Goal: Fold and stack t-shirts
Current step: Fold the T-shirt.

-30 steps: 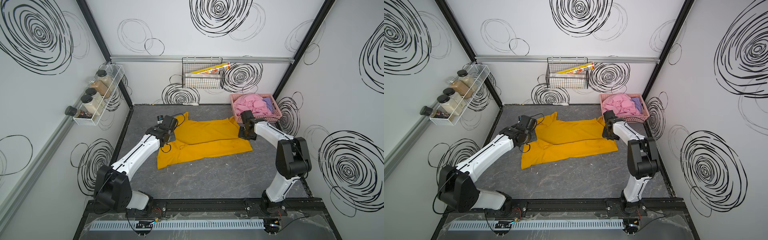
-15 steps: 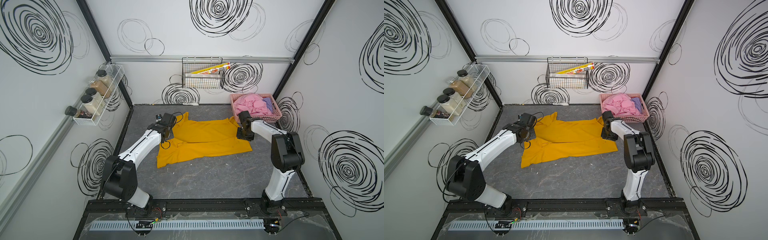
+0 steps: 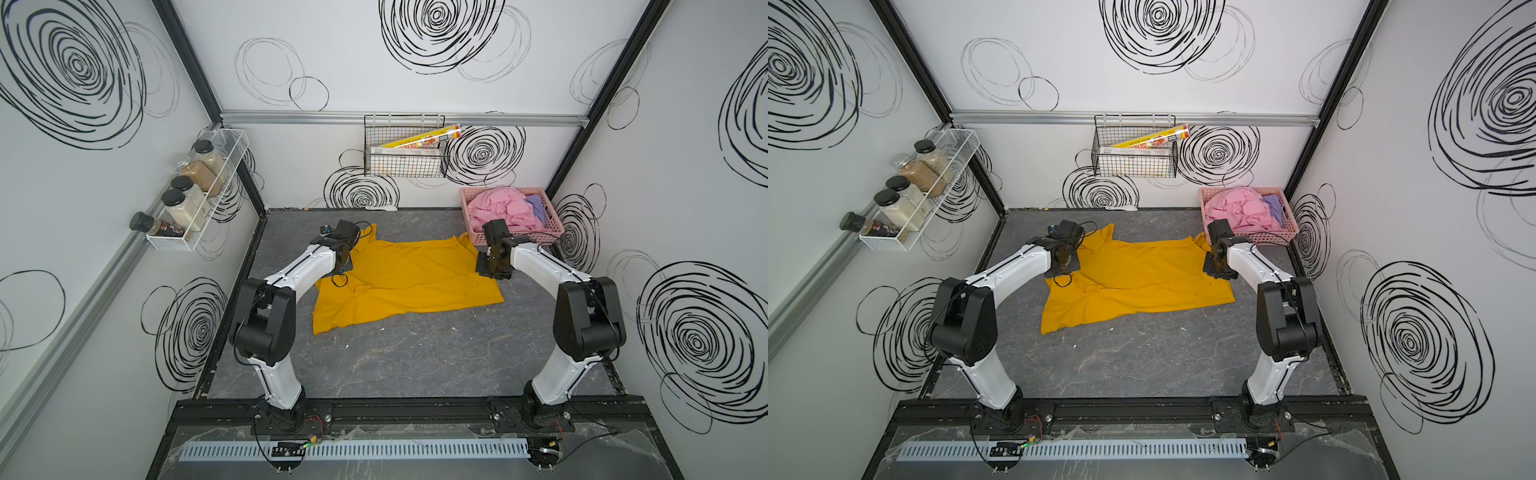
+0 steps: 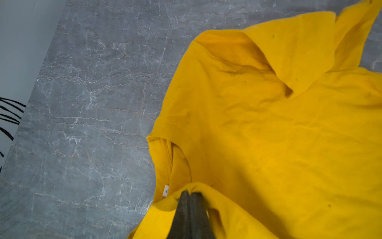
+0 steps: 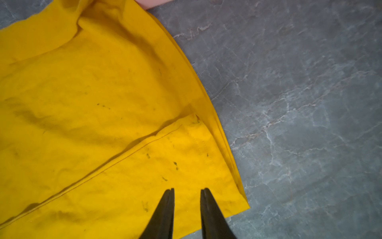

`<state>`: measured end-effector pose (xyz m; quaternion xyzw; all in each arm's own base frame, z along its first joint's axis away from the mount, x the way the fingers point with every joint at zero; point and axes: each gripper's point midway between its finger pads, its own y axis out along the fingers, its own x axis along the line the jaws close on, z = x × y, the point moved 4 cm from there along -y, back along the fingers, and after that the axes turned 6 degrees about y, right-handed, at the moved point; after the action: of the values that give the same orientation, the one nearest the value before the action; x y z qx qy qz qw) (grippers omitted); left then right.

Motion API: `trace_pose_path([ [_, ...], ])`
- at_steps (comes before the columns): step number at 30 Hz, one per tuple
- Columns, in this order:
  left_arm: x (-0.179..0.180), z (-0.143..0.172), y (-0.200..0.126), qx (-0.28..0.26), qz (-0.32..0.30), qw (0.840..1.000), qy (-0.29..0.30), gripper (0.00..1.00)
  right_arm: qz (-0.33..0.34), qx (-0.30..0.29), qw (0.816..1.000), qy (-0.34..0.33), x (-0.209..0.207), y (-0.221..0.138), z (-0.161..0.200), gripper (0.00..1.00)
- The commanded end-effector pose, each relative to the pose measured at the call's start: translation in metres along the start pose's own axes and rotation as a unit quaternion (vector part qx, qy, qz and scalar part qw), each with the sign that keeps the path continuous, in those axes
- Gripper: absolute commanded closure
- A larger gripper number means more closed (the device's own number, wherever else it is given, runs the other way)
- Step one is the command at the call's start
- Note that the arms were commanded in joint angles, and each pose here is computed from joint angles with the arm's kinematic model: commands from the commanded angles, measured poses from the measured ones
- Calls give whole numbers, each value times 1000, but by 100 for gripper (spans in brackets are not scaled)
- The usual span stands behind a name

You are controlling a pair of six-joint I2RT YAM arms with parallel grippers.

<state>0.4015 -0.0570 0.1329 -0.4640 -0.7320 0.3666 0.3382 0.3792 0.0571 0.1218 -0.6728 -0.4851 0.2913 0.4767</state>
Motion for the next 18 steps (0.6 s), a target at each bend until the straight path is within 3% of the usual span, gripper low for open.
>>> trace_pose_path([
  [1,11,-14,12,-3,-41,999,-22,100,-10,-2,1000,-5,-2,-5,5,75],
  [4,22,-8,29,31,-77,996,-31,100,-10,-1,1000,-7,-4,-7,8,75],
  [8,28,-1,41,53,-71,995,-51,97,-11,0,1000,-9,-6,-6,11,75],
  [11,32,-3,41,60,-65,994,-66,57,-15,3,1000,-10,-5,-6,12,74],
  [13,34,-8,34,50,-64,994,-77,44,-16,3,1000,-10,-4,-6,12,73],
  [15,41,-15,19,16,-72,993,-95,41,-20,4,1000,-11,-3,-7,12,73],
  [18,50,-25,-29,-109,-76,985,-108,41,-26,3,1000,-10,-3,-9,13,73],
])
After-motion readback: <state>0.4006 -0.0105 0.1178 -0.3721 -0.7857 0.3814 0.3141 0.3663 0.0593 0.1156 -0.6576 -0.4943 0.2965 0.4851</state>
